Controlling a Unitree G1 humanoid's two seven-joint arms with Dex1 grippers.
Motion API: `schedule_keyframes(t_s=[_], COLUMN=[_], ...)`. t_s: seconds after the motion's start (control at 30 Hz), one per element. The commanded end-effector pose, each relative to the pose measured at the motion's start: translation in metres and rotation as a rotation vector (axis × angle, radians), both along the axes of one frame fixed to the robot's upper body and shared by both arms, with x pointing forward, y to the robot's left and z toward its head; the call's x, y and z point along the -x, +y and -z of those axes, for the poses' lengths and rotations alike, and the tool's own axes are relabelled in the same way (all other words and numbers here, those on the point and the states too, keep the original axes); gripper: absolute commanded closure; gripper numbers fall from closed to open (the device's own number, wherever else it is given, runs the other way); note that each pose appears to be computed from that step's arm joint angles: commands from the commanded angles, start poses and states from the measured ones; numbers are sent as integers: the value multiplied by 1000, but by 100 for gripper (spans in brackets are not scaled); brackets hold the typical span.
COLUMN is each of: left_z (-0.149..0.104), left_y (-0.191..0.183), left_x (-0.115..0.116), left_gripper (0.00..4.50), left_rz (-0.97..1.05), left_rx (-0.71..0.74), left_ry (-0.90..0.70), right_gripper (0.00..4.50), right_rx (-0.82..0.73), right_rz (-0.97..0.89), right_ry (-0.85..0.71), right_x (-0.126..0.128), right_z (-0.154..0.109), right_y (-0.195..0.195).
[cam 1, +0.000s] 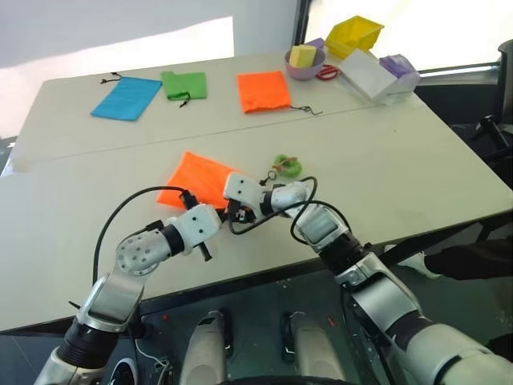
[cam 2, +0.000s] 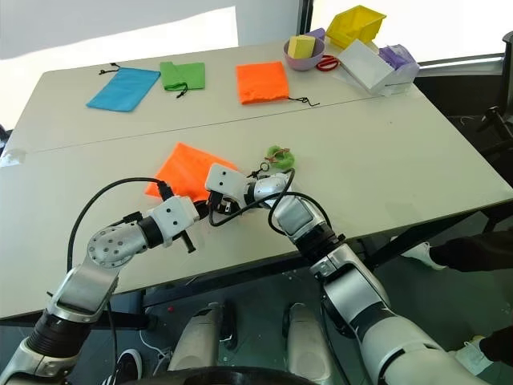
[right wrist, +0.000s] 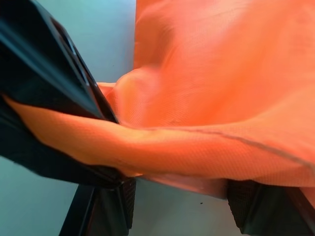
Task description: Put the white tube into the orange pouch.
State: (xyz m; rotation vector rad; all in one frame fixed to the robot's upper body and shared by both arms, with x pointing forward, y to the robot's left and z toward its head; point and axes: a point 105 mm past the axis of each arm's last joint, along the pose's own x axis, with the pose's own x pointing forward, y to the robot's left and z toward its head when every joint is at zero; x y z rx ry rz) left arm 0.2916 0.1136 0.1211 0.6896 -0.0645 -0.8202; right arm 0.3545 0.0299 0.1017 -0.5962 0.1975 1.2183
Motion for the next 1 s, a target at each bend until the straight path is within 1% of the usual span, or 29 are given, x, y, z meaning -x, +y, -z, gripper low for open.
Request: schedule_keyframes(t_s=[0.03,0.1,0.13,0.23,0.4,0.53,0.7,0.77,0.8,0.83,0.87,0.93,0.97,1.0], left_z=[-6,-6,-5,-4,-2,-3,2,3,3,3,3,3,2,1], left_y=[-3,-2,-2,0,1,2,0,-1,-2,-2,-2,-3,-2,-2], left_x=[2,2,2,2,3,3,7,8,7,7,7,6,5,5], left_gripper=[450,450,450,450,450,450,450,450,450,450,450,450,450,450], left_rz=[18,15,12,8,5,6,24,27,29,31,32,35,36,38], left_rx=[2,1,0,-10,-11,-10,-15,-7,-6,-7,-8,-11,-14,-17], left_ry=[-33,-31,-30,-26,-20,-18,2,10,11,11,10,8,6,3], right_gripper=[123,31,2,2,2,2,2,2,2,2,2,2,2,2], right_rx=[-59,-53,-61,-73,-79,-83,-129,-113,-89,-71,-61,-62,-25,-30], right_rz=[-11,-2,-9,-18,-63,-32,143,251,319,364,387,380,381,381], right_ry=[29,4,3,4,55,48,-37,-99,-152,-171,-180,-158,-188,-194], right_x=[4,3,5,10,30,29,-1,-20,-33,-41,-46,-47,-49,-51], right_z=[-5,-8,-11,-19,-30,-42,-59,-60,-59,-56,-53,-48,-44,-44], right_y=[9,4,0,-12,-36,-59,-97,-113,-123,-131,-134,-135,-138,-139])
